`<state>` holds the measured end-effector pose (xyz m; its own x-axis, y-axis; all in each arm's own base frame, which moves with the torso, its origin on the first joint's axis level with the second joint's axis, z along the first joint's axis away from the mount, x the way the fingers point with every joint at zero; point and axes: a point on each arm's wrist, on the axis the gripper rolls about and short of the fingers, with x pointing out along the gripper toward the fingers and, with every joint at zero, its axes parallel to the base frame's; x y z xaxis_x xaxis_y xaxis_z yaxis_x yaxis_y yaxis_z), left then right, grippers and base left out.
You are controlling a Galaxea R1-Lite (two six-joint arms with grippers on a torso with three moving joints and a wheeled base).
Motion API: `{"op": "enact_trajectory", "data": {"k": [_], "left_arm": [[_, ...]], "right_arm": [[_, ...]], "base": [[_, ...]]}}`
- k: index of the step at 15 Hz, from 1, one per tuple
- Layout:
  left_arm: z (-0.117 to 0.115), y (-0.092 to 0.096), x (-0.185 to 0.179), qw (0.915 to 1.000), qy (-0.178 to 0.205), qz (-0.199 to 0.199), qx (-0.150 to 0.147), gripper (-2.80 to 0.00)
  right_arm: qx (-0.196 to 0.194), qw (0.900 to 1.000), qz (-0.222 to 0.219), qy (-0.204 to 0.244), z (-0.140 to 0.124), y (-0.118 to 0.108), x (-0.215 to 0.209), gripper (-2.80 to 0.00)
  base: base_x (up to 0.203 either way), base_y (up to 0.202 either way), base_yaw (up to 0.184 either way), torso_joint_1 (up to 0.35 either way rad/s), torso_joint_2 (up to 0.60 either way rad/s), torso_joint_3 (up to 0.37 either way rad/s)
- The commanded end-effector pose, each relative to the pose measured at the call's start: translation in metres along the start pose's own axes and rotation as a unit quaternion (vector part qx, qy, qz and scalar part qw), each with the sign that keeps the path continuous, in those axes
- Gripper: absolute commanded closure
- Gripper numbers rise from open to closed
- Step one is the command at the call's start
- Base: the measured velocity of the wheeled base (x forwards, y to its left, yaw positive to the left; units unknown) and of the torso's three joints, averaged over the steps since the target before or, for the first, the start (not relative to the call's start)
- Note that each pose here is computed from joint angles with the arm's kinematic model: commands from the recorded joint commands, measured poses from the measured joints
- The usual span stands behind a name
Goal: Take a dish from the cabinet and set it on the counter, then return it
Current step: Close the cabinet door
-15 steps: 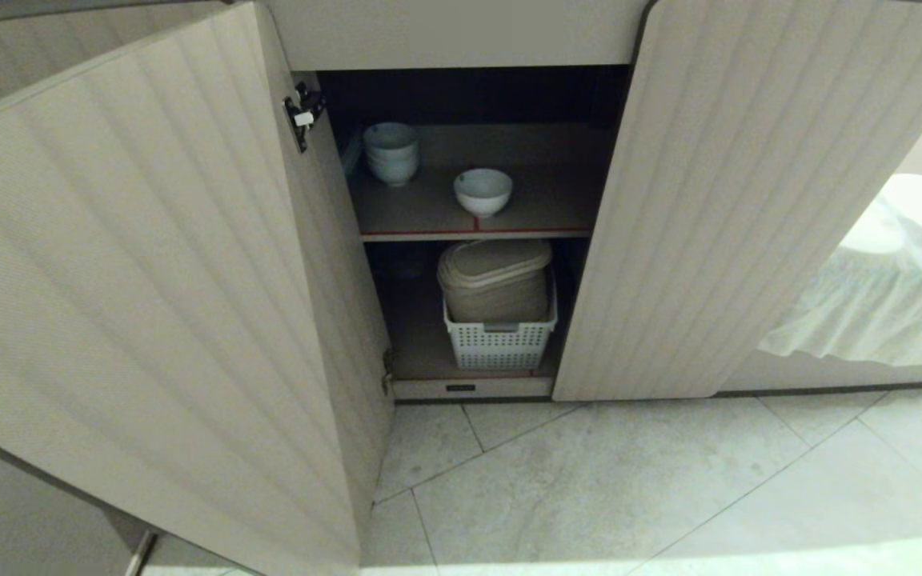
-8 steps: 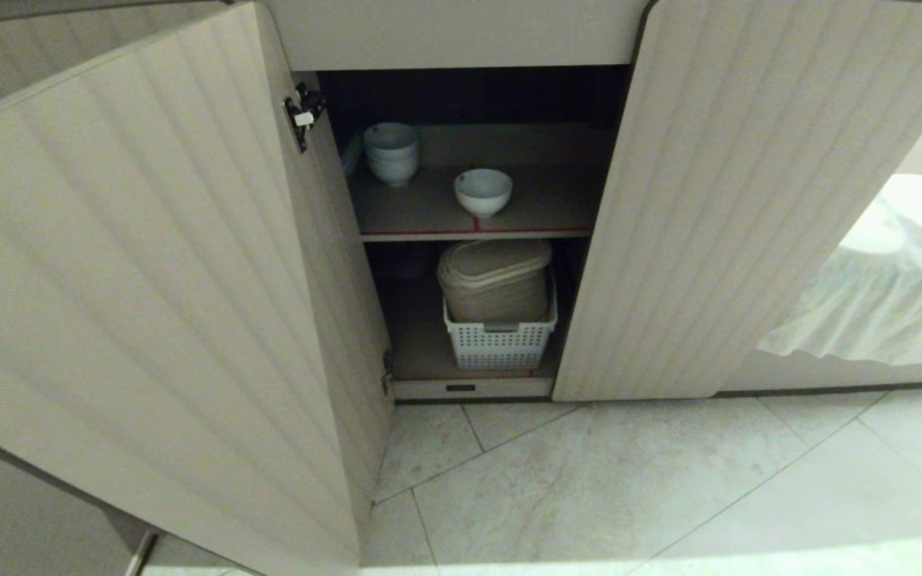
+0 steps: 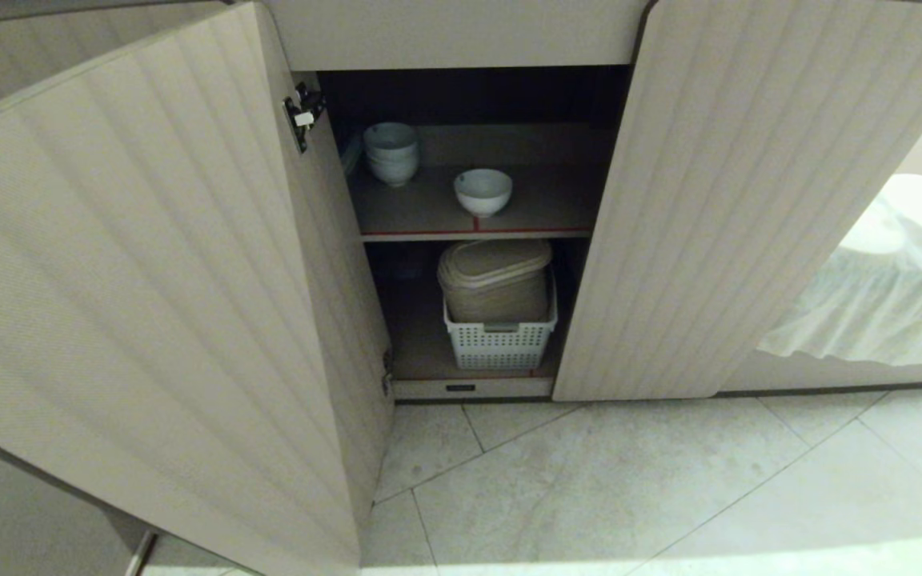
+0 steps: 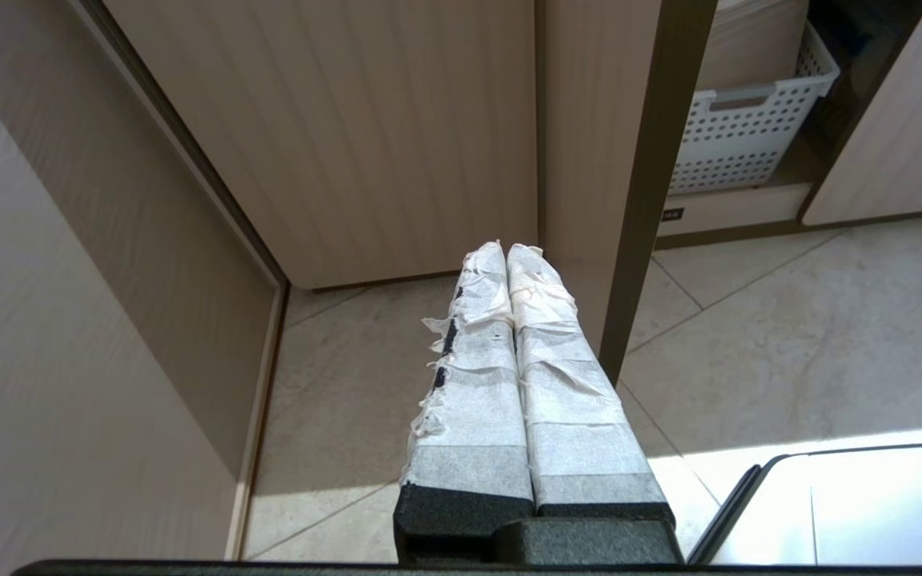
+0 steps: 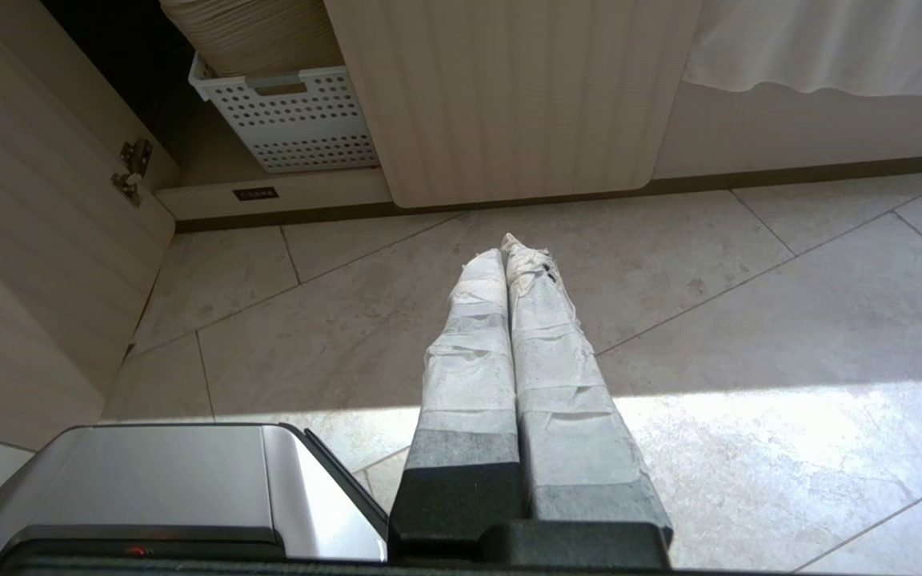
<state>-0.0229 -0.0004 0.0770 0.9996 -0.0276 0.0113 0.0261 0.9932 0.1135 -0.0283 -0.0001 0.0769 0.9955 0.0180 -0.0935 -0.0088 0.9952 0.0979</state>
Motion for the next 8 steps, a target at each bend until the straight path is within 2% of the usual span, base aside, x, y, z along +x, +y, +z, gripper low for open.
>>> {"op": "enact_trajectory", "data": {"k": [1, 3, 5, 8], "left_arm": [[0.0, 0.0, 0.0, 1.0, -0.001, -0.001, -0.004, 0.0], [0.001, 0.0, 0.0, 0.9999, -0.002, 0.003, -0.016, 0.0], [0.015, 0.002, -0.003, 0.9995, -0.014, 0.008, -0.026, 0.0], [0.016, 0.004, -0.004, 0.9987, -0.012, 0.039, -0.032, 0.0]], "right_arm": [[0.0, 1.0, 0.001, 0.0, 0.0, 0.0, 0.0, 0.0], [0.0, 1.0, 0.001, 0.001, 0.0, 0.0, 0.0, 0.0], [0.0, 1.0, 0.001, 0.0, 0.0, 0.0, 0.0, 0.0], [0.0, 1.0, 0.001, 0.0, 0.0, 0.0, 0.0, 0.0]], "base": [[0.0, 0.0, 0.0, 0.0, 0.0, 0.0], [0.0, 0.0, 0.0, 0.0, 0.0, 0.0], [0.0, 0.0, 0.0, 0.0, 0.0, 0.0], [0.0, 0.0, 0.0, 0.0, 0.0, 0.0]]}}
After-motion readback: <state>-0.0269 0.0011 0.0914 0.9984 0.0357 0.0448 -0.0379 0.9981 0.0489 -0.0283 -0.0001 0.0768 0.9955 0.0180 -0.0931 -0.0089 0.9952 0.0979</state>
